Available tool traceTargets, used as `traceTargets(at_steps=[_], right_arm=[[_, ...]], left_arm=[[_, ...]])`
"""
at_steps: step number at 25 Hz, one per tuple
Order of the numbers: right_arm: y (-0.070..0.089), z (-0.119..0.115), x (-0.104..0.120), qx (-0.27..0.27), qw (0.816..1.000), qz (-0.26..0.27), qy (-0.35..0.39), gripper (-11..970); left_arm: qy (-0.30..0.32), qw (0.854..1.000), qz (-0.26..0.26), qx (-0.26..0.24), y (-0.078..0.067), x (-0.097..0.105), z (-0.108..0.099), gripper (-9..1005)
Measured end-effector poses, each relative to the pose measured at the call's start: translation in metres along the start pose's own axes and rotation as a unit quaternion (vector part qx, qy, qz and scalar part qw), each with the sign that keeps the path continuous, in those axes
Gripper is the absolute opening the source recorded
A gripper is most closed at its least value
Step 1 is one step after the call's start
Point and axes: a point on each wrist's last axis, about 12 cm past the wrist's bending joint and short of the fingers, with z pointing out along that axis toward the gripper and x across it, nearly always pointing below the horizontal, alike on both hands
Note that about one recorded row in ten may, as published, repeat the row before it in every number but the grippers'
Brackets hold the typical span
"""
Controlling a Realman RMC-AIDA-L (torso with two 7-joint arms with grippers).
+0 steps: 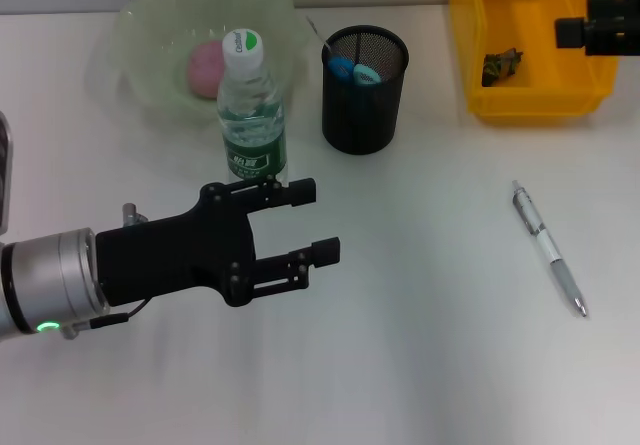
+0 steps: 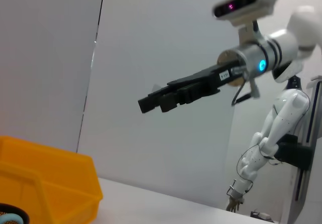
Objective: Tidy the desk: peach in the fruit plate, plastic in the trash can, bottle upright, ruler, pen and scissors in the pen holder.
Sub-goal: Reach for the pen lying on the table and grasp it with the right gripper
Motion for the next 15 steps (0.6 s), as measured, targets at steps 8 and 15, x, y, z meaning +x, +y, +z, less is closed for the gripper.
traceTargets(at_steps=[8,15], right_arm=[[0.008,-0.007,-0.010,0.052,0.984,0.098,0.140,587],[-0.004,0.007,0.015,0.087,0.963,0.154,0.202,586]], left_arm=[[-0.001,1.000,0.000,0.004,-0.001,0.000,0.001,698],[0.000,1.000,-0.002,0.004,-0.002,0.001,0.001,698]])
